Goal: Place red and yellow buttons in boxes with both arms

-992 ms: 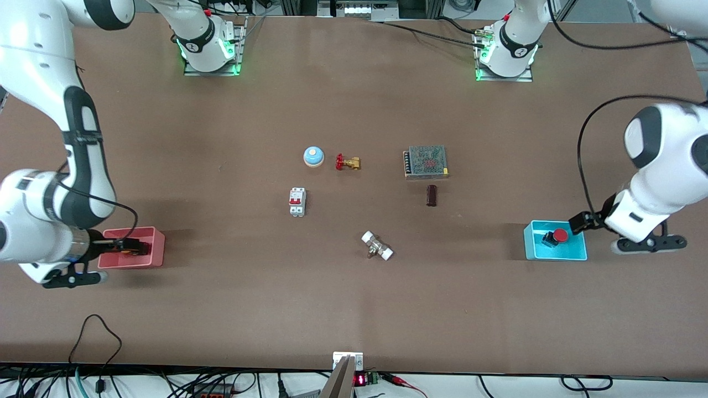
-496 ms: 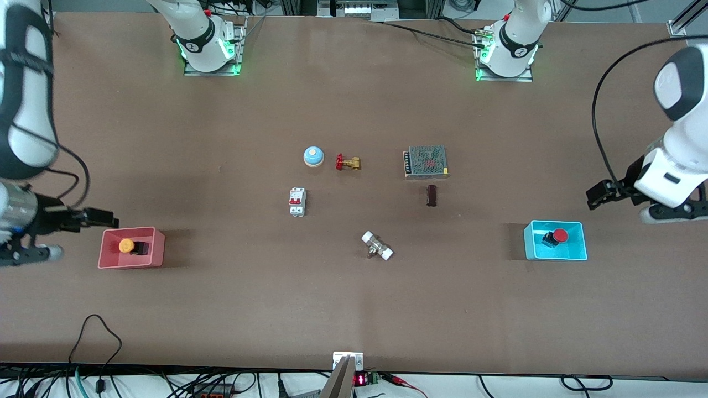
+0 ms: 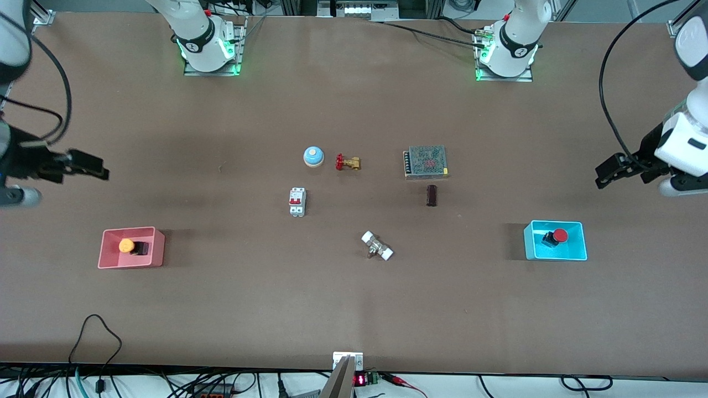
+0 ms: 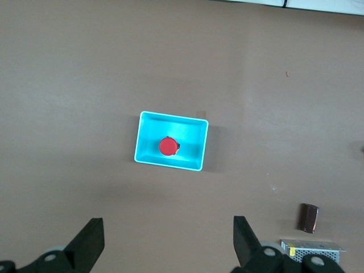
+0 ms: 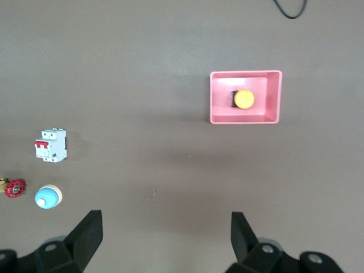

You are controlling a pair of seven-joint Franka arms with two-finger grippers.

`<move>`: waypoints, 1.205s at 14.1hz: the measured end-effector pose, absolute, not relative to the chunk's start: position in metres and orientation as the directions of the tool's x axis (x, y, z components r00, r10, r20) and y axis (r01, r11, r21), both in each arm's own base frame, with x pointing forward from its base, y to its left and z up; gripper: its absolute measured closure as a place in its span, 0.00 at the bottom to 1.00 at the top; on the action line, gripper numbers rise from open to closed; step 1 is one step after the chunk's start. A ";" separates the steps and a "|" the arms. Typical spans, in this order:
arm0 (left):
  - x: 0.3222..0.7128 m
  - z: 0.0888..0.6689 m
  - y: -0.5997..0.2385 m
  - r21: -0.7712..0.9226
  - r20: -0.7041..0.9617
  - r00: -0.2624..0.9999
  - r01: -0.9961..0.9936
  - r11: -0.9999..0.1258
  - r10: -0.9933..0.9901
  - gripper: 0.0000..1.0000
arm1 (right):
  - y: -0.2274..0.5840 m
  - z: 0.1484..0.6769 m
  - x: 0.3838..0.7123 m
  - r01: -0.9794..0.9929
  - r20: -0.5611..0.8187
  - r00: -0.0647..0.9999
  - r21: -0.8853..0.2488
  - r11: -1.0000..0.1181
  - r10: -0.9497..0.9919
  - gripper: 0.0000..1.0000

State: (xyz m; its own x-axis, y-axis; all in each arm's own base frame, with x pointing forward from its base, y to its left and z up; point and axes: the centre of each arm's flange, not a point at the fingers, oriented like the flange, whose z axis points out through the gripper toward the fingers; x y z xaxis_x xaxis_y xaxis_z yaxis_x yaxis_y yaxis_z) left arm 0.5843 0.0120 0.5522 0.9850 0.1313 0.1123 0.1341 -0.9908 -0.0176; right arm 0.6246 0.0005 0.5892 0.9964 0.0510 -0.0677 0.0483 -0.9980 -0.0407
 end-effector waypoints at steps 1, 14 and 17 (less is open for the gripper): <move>0.581 0.558 0.011 -0.019 0.113 0.985 0.135 -0.991 0.132 0.00 | -0.004 0.595 0.616 0.044 -0.066 0.997 -0.029 -0.999 0.046 0.00; 0.559 0.592 0.016 0.018 0.126 0.985 0.114 -0.993 0.115 0.00 | -0.007 0.592 0.564 0.042 -0.071 0.997 -0.003 -0.999 0.042 0.00; 0.554 0.599 0.023 0.021 0.132 0.984 0.122 -0.992 0.123 0.00 | -0.010 0.592 0.548 0.027 -0.079 0.996 -0.011 -1.000 0.028 0.00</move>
